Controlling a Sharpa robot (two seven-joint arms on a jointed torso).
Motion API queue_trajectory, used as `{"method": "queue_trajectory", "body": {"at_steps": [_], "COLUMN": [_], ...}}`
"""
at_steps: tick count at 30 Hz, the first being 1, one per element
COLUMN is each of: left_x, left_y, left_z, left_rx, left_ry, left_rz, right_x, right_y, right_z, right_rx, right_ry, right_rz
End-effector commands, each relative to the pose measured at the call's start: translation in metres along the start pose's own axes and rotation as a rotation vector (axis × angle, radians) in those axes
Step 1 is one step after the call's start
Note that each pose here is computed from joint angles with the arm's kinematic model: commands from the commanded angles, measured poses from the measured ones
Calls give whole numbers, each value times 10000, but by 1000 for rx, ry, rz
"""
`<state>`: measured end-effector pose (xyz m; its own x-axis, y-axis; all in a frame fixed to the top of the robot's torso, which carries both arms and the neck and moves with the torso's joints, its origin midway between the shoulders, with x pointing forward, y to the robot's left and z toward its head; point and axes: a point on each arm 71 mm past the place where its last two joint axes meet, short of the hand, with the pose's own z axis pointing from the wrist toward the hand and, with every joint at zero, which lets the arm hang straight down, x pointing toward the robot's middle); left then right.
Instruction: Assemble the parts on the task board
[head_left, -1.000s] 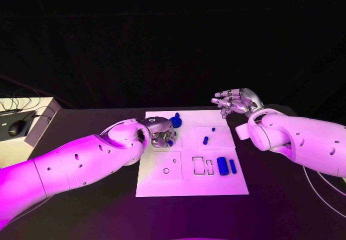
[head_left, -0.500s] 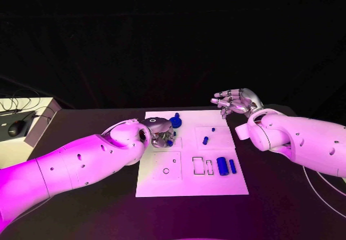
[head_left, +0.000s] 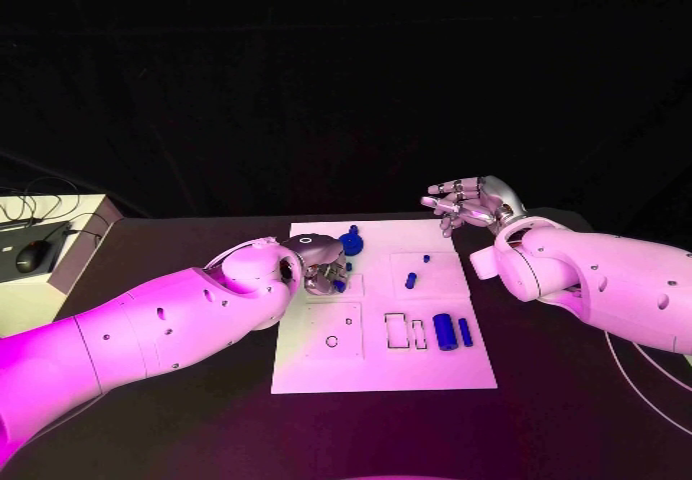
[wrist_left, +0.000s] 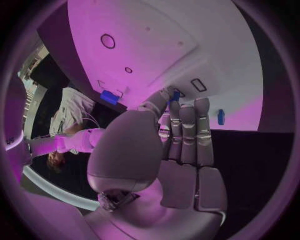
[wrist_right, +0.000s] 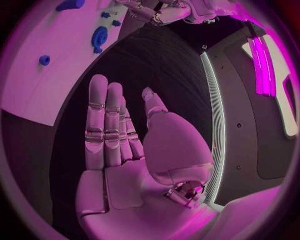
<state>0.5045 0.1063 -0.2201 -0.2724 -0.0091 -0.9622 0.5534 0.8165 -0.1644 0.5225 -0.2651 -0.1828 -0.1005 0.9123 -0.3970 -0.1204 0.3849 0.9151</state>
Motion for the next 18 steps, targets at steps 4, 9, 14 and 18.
{"method": "queue_trajectory", "body": {"at_steps": [4,9,14,18], "left_x": [-10,-14,-21,-25], "left_y": [-14,-12,5,63], "left_z": [4,0,-9,-27], "left_rx": [7,9,8,-4], "left_ry": [-8,-12,-23,-31], "left_rz": [-7,-27,-59,-99], "right_x": [19,20,22,23], "right_y": [12,12,12,12], "right_z": [1,1,3,4], "right_rx": [-11,-11,-11,-11], "right_ry": [16,16,16,16], "right_rz": [-1,-1,-1,-1]}}
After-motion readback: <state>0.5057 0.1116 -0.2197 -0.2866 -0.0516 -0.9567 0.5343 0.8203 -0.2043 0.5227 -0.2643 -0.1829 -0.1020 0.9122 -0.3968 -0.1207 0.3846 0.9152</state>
